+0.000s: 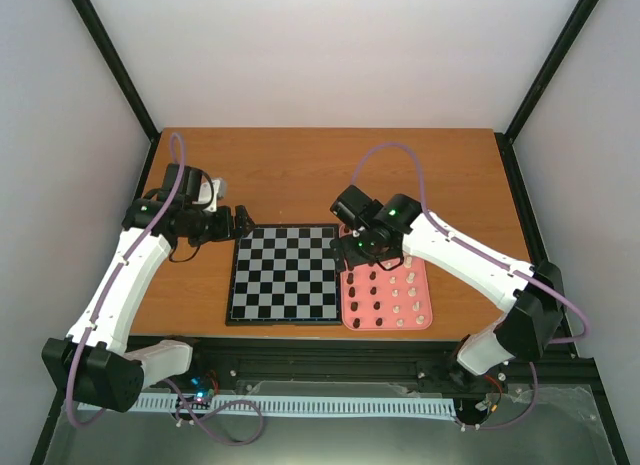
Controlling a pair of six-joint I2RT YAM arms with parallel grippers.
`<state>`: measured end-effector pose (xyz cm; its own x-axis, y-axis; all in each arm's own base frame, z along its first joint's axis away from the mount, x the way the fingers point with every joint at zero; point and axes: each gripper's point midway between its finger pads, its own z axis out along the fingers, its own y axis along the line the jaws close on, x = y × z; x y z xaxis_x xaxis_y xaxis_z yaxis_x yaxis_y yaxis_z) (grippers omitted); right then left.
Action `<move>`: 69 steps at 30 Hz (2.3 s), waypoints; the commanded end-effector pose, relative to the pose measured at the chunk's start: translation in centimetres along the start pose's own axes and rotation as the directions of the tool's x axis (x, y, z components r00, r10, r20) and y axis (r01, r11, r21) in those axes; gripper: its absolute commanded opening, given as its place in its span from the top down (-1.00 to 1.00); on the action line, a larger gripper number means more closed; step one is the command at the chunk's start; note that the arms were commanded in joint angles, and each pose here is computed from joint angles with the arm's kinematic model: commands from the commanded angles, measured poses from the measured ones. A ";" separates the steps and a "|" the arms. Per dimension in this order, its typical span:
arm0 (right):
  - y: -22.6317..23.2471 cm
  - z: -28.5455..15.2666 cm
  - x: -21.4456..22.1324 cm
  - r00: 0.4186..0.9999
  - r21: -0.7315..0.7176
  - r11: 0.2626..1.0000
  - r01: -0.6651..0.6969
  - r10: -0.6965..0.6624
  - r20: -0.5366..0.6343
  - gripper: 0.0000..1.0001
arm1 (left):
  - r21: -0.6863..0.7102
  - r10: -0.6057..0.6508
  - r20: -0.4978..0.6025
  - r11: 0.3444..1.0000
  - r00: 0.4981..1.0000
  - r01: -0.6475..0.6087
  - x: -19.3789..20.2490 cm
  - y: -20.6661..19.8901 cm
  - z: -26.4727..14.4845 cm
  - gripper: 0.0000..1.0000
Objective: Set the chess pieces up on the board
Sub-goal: Pick up the chess piece from the storage box.
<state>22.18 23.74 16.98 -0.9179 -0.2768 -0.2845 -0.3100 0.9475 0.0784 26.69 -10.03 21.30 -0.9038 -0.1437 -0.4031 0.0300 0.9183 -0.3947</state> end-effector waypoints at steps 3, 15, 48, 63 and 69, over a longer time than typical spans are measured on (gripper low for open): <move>-0.6 -2.1 -1.1 0.997 0.024 1.000 -0.012 0.010 0.076 -1.00 | 0.007 0.037 0.024 0.999 0.999 -0.037 -0.9 -0.7 -0.9 -1.00; -0.4 -3.8 -0.6 0.983 -0.069 0.997 0.041 -0.028 0.179 -1.00 | -0.009 0.052 0.003 0.999 0.999 -0.052 -0.4 -0.3 -0.6 -0.99; 3.2 6.8 14.2 0.980 -0.027 0.999 -0.020 0.014 -0.197 0.21 | 0.001 0.050 -0.050 0.999 0.998 -0.050 1.9 0.6 0.9 -1.00; 1.9 8.4 13.6 0.979 -0.005 0.999 -0.042 0.041 -0.198 0.22 | -0.013 0.047 -0.066 0.999 0.997 -0.048 1.8 0.9 1.5 -0.99; 1.9 9.0 13.3 0.980 0.004 0.999 -0.034 0.034 -0.196 0.25 | -0.022 0.048 -0.069 0.999 0.996 -0.049 1.7 1.0 1.6 -1.00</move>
<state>10.95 23.21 5.17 -0.9599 -0.2711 -0.0714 -0.2771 0.9562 0.0940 25.39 -9.88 18.37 -0.9375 -0.0935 -0.3351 0.0394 0.9285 -0.3691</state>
